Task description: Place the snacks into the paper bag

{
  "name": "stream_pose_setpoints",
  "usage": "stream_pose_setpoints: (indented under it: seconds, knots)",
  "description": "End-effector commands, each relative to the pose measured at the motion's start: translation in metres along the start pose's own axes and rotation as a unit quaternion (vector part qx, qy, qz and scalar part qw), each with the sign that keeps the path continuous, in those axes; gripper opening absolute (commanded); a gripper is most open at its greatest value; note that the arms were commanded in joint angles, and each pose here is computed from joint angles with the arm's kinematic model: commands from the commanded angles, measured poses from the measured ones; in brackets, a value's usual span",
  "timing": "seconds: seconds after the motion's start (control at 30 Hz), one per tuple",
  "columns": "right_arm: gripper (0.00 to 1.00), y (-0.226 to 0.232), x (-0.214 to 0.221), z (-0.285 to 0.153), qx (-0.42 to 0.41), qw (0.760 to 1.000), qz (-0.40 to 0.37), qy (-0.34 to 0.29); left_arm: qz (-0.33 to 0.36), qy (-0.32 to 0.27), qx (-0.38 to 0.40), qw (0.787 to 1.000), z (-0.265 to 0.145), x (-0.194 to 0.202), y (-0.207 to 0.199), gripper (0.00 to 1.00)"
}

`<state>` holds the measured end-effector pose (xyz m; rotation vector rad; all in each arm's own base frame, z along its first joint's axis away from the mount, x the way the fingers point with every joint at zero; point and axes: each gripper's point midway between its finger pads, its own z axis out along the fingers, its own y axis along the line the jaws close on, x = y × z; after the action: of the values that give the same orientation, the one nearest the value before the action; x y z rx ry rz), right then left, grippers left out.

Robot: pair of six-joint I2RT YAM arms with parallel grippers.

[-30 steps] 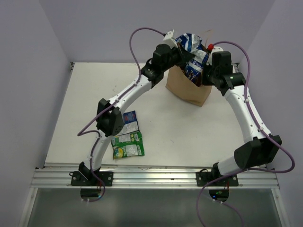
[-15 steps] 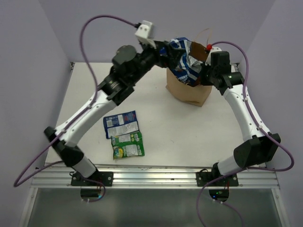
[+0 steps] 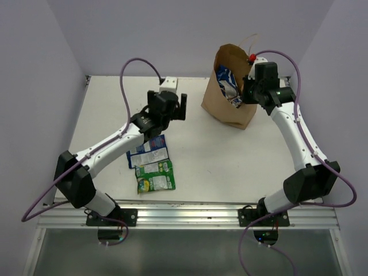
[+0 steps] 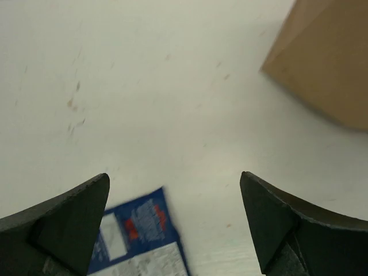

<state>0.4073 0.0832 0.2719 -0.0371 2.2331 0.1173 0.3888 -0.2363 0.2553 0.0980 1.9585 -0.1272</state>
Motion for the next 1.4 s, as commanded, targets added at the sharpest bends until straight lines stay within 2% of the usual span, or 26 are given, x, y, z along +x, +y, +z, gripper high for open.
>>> stream_pose_setpoints:
  seconds: [0.0, 0.03, 0.07, 0.2, 0.4, 0.6, 0.63, 0.67, 0.7, 0.73, 0.77, 0.8, 0.83, 1.2, 1.33, 1.37]
  knots:
    - [0.00, 0.009, -0.013, -0.010, -0.019, 1.000, -0.006, -0.020, -0.012, 0.105, -0.173, 0.979, 0.000, 0.089, 0.085, 1.00]
    - [0.00, 0.009, -0.014, -0.012, -0.019, 1.000, -0.006, -0.022, -0.035, 0.121, -0.176, 0.976, 0.002, 0.105, 0.090, 1.00]
    - [0.00, 0.010, -0.013, -0.012, -0.020, 1.000, -0.007, -0.022, -0.028, 0.149, -0.189, 0.970, 0.000, 0.136, 0.103, 1.00]
    - [0.00, 0.010, -0.011, -0.013, -0.021, 1.000, -0.006, -0.021, -0.043, 0.185, -0.178, 0.966, 0.002, 0.179, 0.111, 1.00]
    - [0.00, 0.010, -0.013, -0.017, -0.021, 0.999, -0.007, -0.026, -0.032, 0.304, -0.167, 0.938, 0.004, 0.262, 0.104, 1.00]
    - [0.00, 0.009, -0.014, -0.019, -0.019, 0.999, -0.010, -0.029, -0.021, 0.368, -0.151, 0.917, -0.003, 0.318, 0.104, 1.00]
    - [0.00, 0.009, -0.014, -0.019, -0.019, 0.999, -0.009, -0.030, -0.020, 0.368, -0.159, 0.916, -0.002, 0.319, 0.105, 0.97]
    - [0.00, 0.009, -0.014, -0.019, -0.018, 0.999, -0.010, -0.029, -0.006, 0.371, -0.153, 0.916, -0.002, 0.320, 0.103, 0.90]
    - [0.00, 0.008, -0.014, -0.018, -0.018, 0.999, -0.010, -0.028, -0.007, 0.368, -0.151, 0.918, -0.002, 0.319, 0.102, 0.77]
    - [0.00, 0.008, -0.014, -0.018, -0.017, 0.999, -0.011, -0.029, -0.009, 0.367, -0.149, 0.918, -0.003, 0.319, 0.101, 0.41]
    - [0.00, 0.008, -0.014, -0.018, -0.018, 0.999, -0.012, -0.029, -0.012, 0.364, -0.149, 0.920, -0.002, 0.318, 0.101, 0.25]
    - [0.00, 0.009, -0.014, -0.018, -0.018, 0.999, -0.011, -0.029, -0.011, 0.363, -0.149, 0.920, -0.003, 0.318, 0.102, 0.14]
    - [0.00, 0.008, -0.014, -0.017, -0.017, 0.999, -0.012, -0.029, -0.010, 0.364, -0.151, 0.919, -0.003, 0.319, 0.102, 0.00]
    - [0.00, 0.009, -0.014, -0.017, -0.020, 0.999, -0.011, -0.028, -0.002, 0.367, -0.141, 0.919, -0.001, 0.317, 0.099, 0.00]
    - [0.00, 0.010, -0.014, -0.015, -0.021, 0.999, -0.011, -0.026, -0.004, 0.352, -0.138, 0.926, 0.002, 0.303, 0.096, 0.01]
    - [0.00, 0.010, -0.015, -0.016, -0.022, 0.999, -0.011, -0.027, -0.001, 0.345, -0.141, 0.928, 0.002, 0.298, 0.096, 0.21]
